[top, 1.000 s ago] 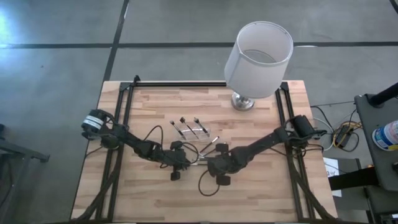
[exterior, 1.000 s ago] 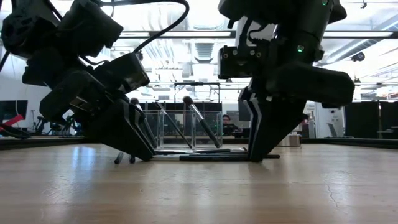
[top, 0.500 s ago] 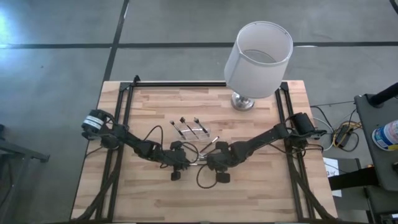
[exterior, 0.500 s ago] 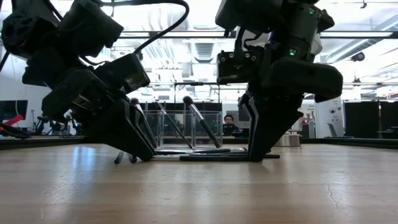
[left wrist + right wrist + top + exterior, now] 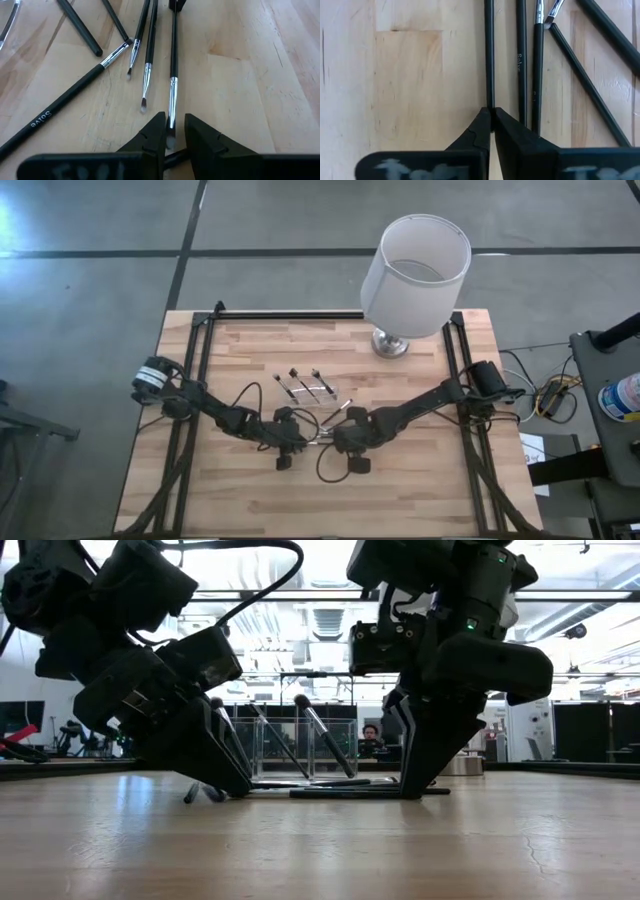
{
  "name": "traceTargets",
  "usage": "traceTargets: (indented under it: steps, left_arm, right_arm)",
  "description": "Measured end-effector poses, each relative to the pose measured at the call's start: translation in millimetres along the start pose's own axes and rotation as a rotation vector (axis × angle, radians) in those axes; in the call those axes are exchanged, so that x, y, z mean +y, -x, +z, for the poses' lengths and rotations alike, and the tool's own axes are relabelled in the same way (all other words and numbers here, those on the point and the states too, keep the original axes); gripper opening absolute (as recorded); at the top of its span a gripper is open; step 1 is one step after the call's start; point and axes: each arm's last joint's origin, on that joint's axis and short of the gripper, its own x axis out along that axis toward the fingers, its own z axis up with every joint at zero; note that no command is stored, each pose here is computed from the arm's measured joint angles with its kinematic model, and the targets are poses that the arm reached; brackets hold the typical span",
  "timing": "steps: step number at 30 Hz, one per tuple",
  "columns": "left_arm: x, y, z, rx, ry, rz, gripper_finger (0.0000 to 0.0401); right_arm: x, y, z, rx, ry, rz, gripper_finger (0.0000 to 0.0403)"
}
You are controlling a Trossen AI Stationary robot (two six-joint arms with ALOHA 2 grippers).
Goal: Put items in baskets/containers
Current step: Put the eyeshadow brush into the transparent organizer
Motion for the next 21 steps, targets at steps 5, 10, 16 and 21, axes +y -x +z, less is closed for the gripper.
traceTargets:
  steps: [5, 10, 16, 21]
  left_arm:
    - [-1, 3, 5, -0.022, 0.004, -0.002, 0.0071]
    - [-2, 9, 10, -0.039, 0.007, -0.009, 0.0071]
    - [-1, 10, 7, 0.001, -0.002, 0.006, 0.0071]
    - [1, 10, 2, 0.052, -0.011, 0.015, 0.0071]
  right_arm:
    - [1, 1, 3, -0.015, 0.000, -0.010, 0.0009]
    - [1, 1, 5, -0.028, -0.001, -0.006, 0.0009]
    - [1, 1, 5, -0.034, -0.006, -0.005, 0.0009]
    - [1, 1, 4, -0.037, -0.014, -0.003, 0.0009]
